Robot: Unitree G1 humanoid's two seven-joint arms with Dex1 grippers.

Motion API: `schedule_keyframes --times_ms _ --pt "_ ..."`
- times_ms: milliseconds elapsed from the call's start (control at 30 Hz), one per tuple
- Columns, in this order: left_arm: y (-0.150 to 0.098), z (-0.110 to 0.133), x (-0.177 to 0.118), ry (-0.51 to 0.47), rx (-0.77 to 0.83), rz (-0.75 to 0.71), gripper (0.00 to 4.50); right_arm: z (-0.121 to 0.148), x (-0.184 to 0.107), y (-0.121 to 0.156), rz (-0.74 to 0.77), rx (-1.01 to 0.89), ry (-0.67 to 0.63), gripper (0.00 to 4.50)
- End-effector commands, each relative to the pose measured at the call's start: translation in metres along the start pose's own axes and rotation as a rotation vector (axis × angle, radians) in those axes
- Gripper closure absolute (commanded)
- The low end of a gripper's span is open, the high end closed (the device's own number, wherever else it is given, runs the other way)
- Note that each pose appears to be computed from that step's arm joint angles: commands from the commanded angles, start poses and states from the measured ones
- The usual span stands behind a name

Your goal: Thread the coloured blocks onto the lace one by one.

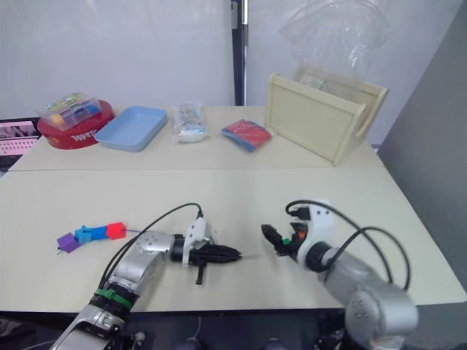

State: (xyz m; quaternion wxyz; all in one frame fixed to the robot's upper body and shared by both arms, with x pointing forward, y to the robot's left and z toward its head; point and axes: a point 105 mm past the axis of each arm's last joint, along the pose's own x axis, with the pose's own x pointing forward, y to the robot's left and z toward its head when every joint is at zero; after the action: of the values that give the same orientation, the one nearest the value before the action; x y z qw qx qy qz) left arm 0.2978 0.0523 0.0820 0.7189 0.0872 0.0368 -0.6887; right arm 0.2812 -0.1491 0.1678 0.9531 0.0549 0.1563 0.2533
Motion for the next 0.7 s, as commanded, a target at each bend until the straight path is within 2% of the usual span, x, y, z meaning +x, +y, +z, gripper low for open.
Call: schedule_keyframes --times_ms 33,100,167,233,367,533,700 --pt "0.002 0.006 0.001 -0.011 0.027 0.004 4.5 0.016 -0.008 0.019 0.221 -0.276 0.057 0.02" --pt "0.002 0.006 0.001 -0.012 0.029 0.006 4.5 0.014 -0.013 0.019 0.293 -0.461 0.143 0.02" --pt "0.002 0.007 0.002 -0.012 0.032 0.008 4.5 0.013 -0.013 0.006 0.301 -0.658 0.226 0.02" --pt "0.003 0.007 0.002 -0.011 0.034 0.01 4.5 0.012 -0.013 -0.004 0.309 -0.761 0.286 0.02" --pt "0.004 0.008 0.002 -0.01 0.039 0.017 4.5 0.003 -0.01 -0.001 0.516 -1.025 0.43 0.02" --pt "-0.001 0.011 0.003 -0.027 0.018 -0.006 4.5 0.002 0.003 -0.005 0.59 -1.099 0.461 0.02" --pt "0.0 0.011 0.0 -0.018 0.029 0.024 4.5 -0.011 0.024 -0.019 0.63 -1.202 0.571 0.02"
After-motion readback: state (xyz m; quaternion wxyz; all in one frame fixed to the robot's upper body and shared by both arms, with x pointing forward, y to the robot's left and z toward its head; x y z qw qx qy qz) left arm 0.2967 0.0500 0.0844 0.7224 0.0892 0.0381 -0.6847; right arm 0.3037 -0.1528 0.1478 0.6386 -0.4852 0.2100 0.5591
